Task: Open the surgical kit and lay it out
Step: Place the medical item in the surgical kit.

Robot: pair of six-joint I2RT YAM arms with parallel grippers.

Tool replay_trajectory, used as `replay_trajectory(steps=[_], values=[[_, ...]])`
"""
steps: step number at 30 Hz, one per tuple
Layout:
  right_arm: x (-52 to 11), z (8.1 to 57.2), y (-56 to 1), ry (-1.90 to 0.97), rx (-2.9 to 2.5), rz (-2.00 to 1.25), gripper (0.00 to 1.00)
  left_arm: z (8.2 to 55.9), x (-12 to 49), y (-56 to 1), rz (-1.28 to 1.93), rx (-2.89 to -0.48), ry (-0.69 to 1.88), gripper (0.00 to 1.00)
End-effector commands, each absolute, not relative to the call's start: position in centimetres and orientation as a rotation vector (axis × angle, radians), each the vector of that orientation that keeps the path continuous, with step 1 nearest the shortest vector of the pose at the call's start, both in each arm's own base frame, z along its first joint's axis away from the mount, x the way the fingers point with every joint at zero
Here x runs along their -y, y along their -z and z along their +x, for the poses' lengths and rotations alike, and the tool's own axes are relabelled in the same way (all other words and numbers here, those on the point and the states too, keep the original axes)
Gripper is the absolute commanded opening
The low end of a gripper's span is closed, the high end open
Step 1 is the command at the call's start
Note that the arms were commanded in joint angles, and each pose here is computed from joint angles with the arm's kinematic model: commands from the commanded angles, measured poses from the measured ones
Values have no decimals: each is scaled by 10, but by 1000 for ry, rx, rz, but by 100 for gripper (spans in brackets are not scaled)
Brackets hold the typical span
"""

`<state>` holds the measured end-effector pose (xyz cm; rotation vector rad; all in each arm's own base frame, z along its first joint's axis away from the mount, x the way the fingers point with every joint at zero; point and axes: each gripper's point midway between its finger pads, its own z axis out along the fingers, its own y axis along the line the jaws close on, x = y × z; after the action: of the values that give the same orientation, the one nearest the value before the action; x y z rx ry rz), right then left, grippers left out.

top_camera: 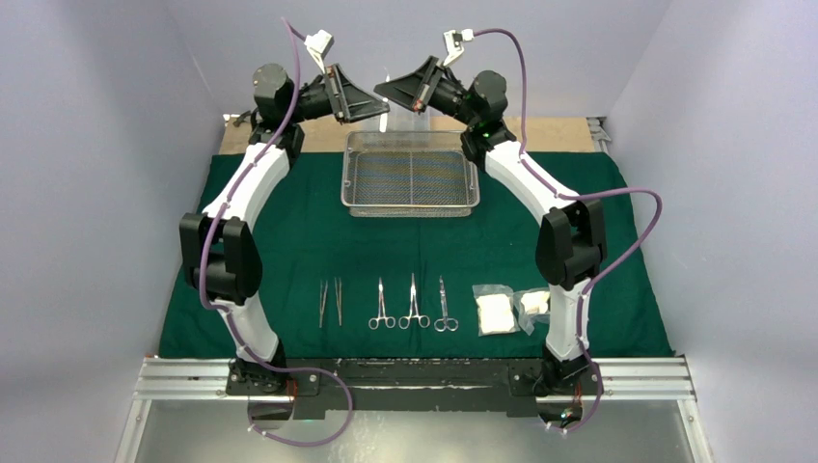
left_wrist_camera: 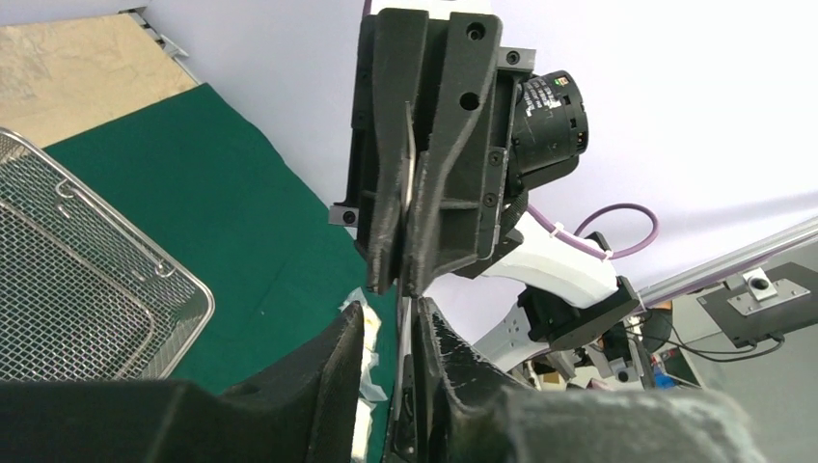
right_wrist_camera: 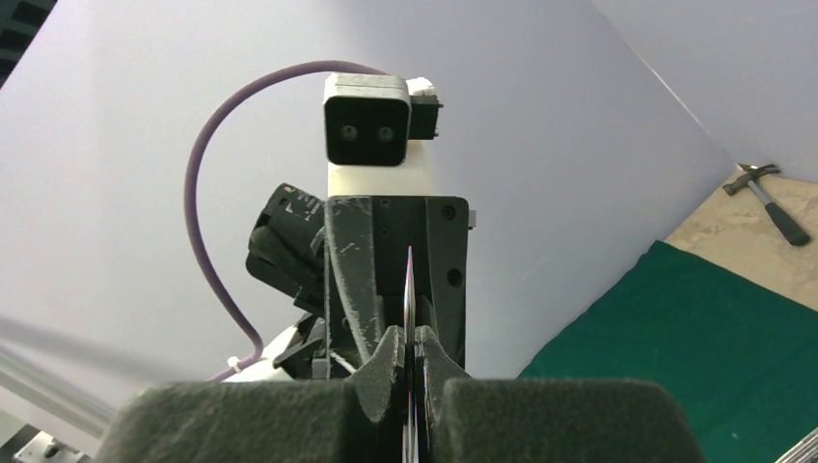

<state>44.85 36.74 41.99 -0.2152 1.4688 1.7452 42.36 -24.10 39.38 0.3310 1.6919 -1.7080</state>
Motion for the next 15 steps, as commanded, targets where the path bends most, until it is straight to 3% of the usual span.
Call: replay_trajectory(steps=[1,8,11,13,15], values=[[-366,436,-449,-1764,-1372,-274,0,421,241,-400,362,-1669,1716,20],[-370,442,-439,-1746,-1407,-252,0,420,242,-400,368,-1667,1721,0],[-369,446,-438,-1735,-1415,-238,0,419,242,-400,378,-1665,1718,0],[-368,447,-439,-1723,-1414,-229,12,419,241,-401,393,-1654,1690,0],[-364,451,-438,-1688,-1416,-192,38,424,238,-397,381,-1668,1638,0]])
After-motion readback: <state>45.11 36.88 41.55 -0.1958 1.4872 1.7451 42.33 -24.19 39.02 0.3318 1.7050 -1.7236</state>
